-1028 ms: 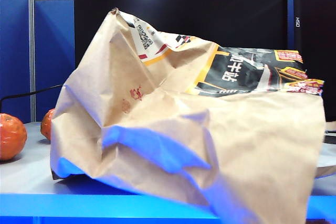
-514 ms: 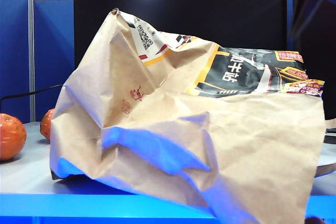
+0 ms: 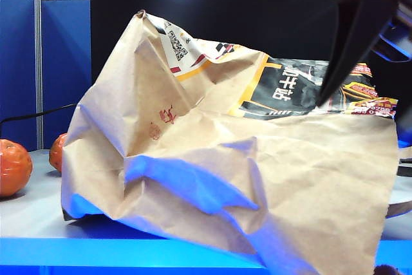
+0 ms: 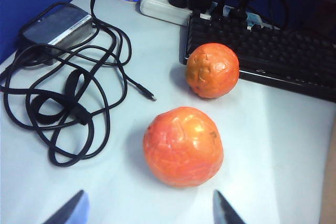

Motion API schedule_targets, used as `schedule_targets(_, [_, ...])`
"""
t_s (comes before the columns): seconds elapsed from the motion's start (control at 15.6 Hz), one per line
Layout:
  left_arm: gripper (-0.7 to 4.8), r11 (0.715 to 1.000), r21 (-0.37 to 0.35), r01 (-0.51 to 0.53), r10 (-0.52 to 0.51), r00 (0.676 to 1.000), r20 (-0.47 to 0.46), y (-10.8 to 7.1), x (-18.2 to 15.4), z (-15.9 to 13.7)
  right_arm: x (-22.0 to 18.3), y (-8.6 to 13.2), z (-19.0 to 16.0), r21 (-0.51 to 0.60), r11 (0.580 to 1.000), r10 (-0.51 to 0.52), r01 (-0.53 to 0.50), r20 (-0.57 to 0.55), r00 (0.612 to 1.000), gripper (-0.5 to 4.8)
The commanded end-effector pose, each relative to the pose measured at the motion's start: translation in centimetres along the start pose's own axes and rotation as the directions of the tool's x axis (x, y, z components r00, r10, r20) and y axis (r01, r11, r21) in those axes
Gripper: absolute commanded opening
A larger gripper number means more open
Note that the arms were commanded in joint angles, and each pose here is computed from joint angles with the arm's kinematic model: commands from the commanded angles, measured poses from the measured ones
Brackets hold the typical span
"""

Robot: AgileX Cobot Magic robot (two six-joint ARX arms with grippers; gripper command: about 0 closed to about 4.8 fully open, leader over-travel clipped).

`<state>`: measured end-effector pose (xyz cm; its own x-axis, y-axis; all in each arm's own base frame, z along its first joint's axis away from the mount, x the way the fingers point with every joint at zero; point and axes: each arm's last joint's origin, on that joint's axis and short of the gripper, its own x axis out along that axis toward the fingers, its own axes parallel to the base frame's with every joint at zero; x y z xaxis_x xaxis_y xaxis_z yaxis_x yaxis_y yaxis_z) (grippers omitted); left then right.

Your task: Open the paper bag and put two oranges into the paper bag.

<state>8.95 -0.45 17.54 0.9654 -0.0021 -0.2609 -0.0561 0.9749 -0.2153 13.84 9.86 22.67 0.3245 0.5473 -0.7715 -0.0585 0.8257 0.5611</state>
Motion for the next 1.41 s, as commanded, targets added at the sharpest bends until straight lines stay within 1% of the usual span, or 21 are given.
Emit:
schedule_targets(0.06, [3.09, 1.0, 0.003, 0.002, -0.002, 1.0, 0.009, 0.0, 0.0, 0.2, 0.2, 0.6, 0.8, -0.026, 0.999, 0.046, -0.044, 0.058, 0.997, 2.47])
schedule_targets(0.13, [3.09, 1.0, 0.003, 0.002, -0.002, 1.0, 0.009, 0.0, 0.0, 0.2, 0.3, 0.7, 1.0, -0.032, 0.999, 0.047, -0.044, 0.086, 0.995, 1.94])
schedule_targets(0.26, [3.09, 1.0, 0.003, 0.005, -0.005, 1.0, 0.009, 0.0, 0.0, 0.2, 0.2, 0.9, 1.3, -0.045, 0.997, 0.067, -0.062, 0.12, 0.991, 0.49])
schedule_targets(0.32, [3.09, 1.0, 0.003, 0.005, -0.005, 1.0, 0.009, 0.0, 0.0, 0.2, 0.2, 1.0, 1.4, -0.048, 0.997, 0.073, -0.068, 0.126, 0.989, 0.17])
schedule_targets(0.39, [3.09, 1.0, 0.003, 0.005, -0.005, 1.0, 0.01, 0.0, 0.0, 0.2, 0.1, 1.1, 1.5, -0.051, 0.996, 0.077, -0.071, 0.136, 0.988, -0.01])
schedule_targets(0.51, [3.09, 1.0, 0.002, 0.005, -0.005, 1.0, 0.01, 0.0, 0.0, 0.2, -0.3, 1.4, 1.7, -0.057, 0.996, 0.071, -0.063, 0.166, 0.983, -0.01])
schedule_targets(0.58, [3.09, 1.0, 0.0, 0.006, -0.006, 1.0, 0.01, -0.1, 0.0, 0.2, -1.2, 1.8, 2.0, -0.072, 0.996, 0.058, -0.045, 0.189, 0.98, -0.01])
schedule_targets(0.64, [3.09, 1.0, -0.001, 0.006, -0.006, 1.0, 0.012, -0.1, 0.0, 0.2, -2.5, 2.5, 2.3, -0.106, 0.994, 0.018, 0.004, 0.204, 0.979, -0.02])
schedule_targets(0.71, [3.09, 1.0, -0.001, 0.019, -0.019, 1.0, 0.013, -0.1, 0.0, 0.2, -5.1, 3.5, 2.7, -0.155, 0.98, -0.086, 0.125, 0.236, 0.968, -0.02])
schedule_targets(0.77, [3.09, 0.999, -0.001, 0.035, -0.035, 0.999, 0.013, -0.2, -0.1, 0.3, -6.9, 4.2, 3.0, -0.175, 0.964, -0.147, 0.199, 0.27, 0.952, -0.02])
schedule_targets(0.84, [3.09, 0.998, -0.001, 0.055, -0.055, 0.998, 0.011, -0.2, -0.1, 0.4, -9.3, 5.1, 3.3, -0.201, 0.941, -0.2, 0.271, 0.315, 0.928, -0.02])
schedule_targets(0.96, [3.09, 0.998, 0.0, 0.069, -0.069, 0.997, 0.038, -0.5, -0.6, 1.3, -14.0, 6.8, 3.7, -0.226, 0.894, -0.279, 0.386, 0.392, 0.876, -0.02])
schedule_targets(1.09, [3.09, 0.997, 0.001, 0.079, -0.079, 0.994, 0.071, -0.7, -1.1, 2.2, -17.5, 8.5, 4.5, -0.255, 0.837, -0.342, 0.484, 0.446, 0.827, -0.02])
schedule_targets(1.16, [3.09, 0.997, 0.0, 0.081, -0.081, 0.994, 0.08, -0.8, -1.2, 2.5, -18.4, 9.1, 5.0, -0.265, 0.805, -0.377, 0.53, 0.46, 0.804, -0.02])
schedule_targets(1.22, [3.09, 0.997, 0.001, 0.083, -0.082, 0.993, 0.085, -0.8, -1.3, 2.6, -19.0, 10.0, 6.0, -0.283, 0.754, -0.425, 0.592, 0.477, 0.77, -0.02])
schedule_targets(1.28, [3.09, 0.997, 0.001, 0.083, -0.082, 0.993, 0.085, -0.8, -1.3, 2.6, -19.1, 10.5, 6.6, -0.31, 0.734, -0.424, 0.605, 0.486, 0.764, -0.02])
schedule_targets(1.35, [3.09, 0.997, 0.0, 0.081, -0.081, 0.994, 0.079, -0.8, -1.3, 2.6, -18.8, 11.4, 7.8, -0.343, 0.694, -0.437, 0.634, 0.499, 0.748, -0.02])
schedule_targets(1.41, [3.09, 0.997, 0.0, 0.08, -0.08, 0.994, 0.076, -0.8, -1.3, 2.5, -18.1, 12.3, 8.9, -0.368, 0.644, -0.462, 0.671, 0.513, 0.724, -0.02])
